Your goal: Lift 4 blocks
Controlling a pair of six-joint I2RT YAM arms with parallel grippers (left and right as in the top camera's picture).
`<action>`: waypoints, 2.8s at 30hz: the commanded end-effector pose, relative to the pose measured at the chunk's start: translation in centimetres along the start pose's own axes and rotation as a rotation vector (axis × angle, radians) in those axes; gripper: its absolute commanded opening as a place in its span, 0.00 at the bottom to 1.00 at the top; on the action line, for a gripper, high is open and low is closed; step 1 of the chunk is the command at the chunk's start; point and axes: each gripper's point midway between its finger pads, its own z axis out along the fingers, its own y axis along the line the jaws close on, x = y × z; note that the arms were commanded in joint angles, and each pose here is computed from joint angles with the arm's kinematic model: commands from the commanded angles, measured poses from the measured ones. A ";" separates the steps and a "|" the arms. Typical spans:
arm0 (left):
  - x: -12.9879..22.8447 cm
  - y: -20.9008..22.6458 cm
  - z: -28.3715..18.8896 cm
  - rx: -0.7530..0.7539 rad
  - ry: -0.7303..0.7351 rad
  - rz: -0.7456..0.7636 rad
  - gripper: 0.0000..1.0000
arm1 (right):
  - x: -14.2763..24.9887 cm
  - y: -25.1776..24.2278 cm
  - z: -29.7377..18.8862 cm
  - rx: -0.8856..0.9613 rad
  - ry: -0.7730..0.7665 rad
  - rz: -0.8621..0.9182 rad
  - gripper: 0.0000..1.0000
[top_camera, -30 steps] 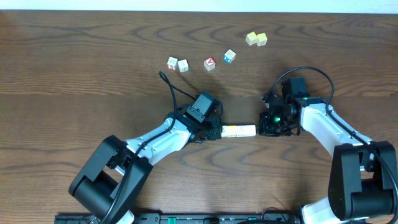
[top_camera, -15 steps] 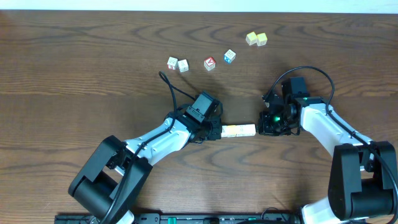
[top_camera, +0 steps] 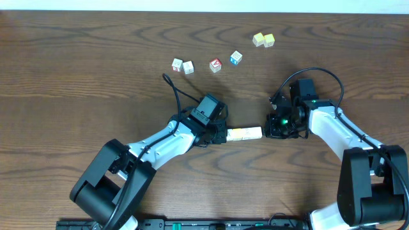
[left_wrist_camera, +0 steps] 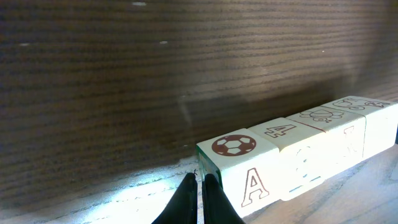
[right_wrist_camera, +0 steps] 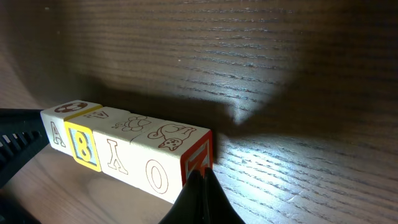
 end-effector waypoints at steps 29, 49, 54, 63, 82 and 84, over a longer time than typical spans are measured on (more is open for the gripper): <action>-0.1 -3.9 -1.6 0.151 0.011 0.040 0.07 | -0.1 3.5 -0.3 -0.182 0.015 0.000 0.01; -0.7 -4.8 -3.0 0.178 -0.023 0.054 0.07 | -0.5 4.5 -0.9 -0.225 0.016 0.004 0.01; -0.7 -4.8 -3.0 0.178 -0.023 0.053 0.07 | -0.4 4.8 -1.2 -0.227 0.025 0.008 0.01; -0.7 -4.8 -3.0 0.178 -0.023 0.053 0.07 | -0.9 5.6 -2.8 -0.231 0.000 -0.008 0.01; -0.7 -6.2 -4.2 0.236 -0.029 0.070 0.07 | -0.6 6.6 -3.7 -0.276 -0.001 -0.010 0.01; -0.7 -6.2 -4.3 0.239 -0.028 0.070 0.07 | -0.6 6.7 -3.7 -0.276 -0.001 -0.010 0.01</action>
